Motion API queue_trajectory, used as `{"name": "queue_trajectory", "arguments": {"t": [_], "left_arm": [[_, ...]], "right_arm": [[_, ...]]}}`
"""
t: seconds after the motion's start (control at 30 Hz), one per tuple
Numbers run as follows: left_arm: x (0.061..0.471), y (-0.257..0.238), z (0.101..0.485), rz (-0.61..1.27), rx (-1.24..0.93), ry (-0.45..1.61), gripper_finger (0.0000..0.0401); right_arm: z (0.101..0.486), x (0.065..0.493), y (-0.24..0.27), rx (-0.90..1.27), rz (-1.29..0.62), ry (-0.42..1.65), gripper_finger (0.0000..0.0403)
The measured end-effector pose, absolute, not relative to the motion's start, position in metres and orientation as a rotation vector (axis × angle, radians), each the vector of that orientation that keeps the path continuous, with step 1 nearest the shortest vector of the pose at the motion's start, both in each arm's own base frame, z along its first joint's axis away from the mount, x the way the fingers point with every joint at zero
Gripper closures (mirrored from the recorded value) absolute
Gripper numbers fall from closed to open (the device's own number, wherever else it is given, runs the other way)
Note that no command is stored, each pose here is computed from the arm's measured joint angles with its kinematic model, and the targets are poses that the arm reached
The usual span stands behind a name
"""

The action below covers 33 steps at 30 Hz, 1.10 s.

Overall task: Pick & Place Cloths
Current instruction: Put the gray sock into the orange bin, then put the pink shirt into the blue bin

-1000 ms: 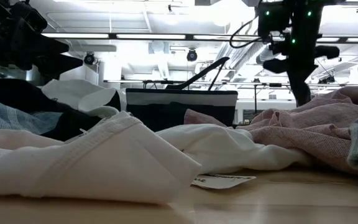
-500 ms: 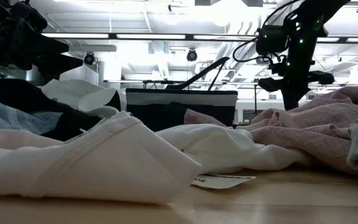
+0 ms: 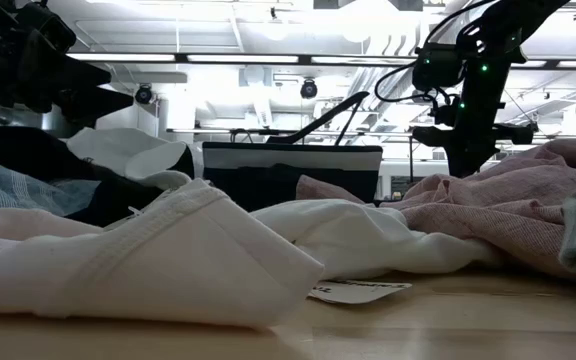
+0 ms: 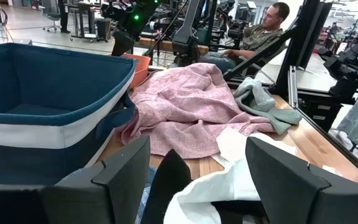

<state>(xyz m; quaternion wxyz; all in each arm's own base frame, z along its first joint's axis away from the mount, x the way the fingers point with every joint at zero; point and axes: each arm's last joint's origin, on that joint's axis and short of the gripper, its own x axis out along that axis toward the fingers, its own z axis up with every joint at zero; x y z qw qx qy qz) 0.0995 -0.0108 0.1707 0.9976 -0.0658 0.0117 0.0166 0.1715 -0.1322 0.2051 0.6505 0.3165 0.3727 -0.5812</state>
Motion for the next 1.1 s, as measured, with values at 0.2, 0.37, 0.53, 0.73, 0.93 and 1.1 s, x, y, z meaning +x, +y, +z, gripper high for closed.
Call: {"name": "queue_trajectory", "arguments": {"t": [0.2,0.37,0.53,0.73,0.93,1.1], "left_arm": [[0.099,-0.011,0.171,0.033,-0.132,0.024,0.0144],[0.099,-0.011,0.171,0.033,-0.132,0.024,0.0144],[0.099,-0.011,0.171,0.033,-0.132,0.024,0.0144],[0.099,-0.011,0.171,0.033,-0.132,0.024,0.0144],[0.099,-0.011,0.171,0.033,-0.132,0.024,0.0144],[0.099,-0.011,0.171,0.033,-0.132,0.024,0.0144]], "right_arm": [[0.207,0.171,-0.131,0.722,-1.294,0.847,0.0231],[0.22,0.169,-0.126,0.774,-1.162,0.801,0.0174],[0.235,0.163,-0.113,0.88,-0.959,0.757,0.0159],[0.247,0.164,-0.081,0.928,-0.698,0.798,0.0165],[0.246,0.166,-0.044,0.936,-0.648,0.903,0.0167],[0.245,0.169,-0.014,0.954,-0.589,0.964,0.0167]]}}
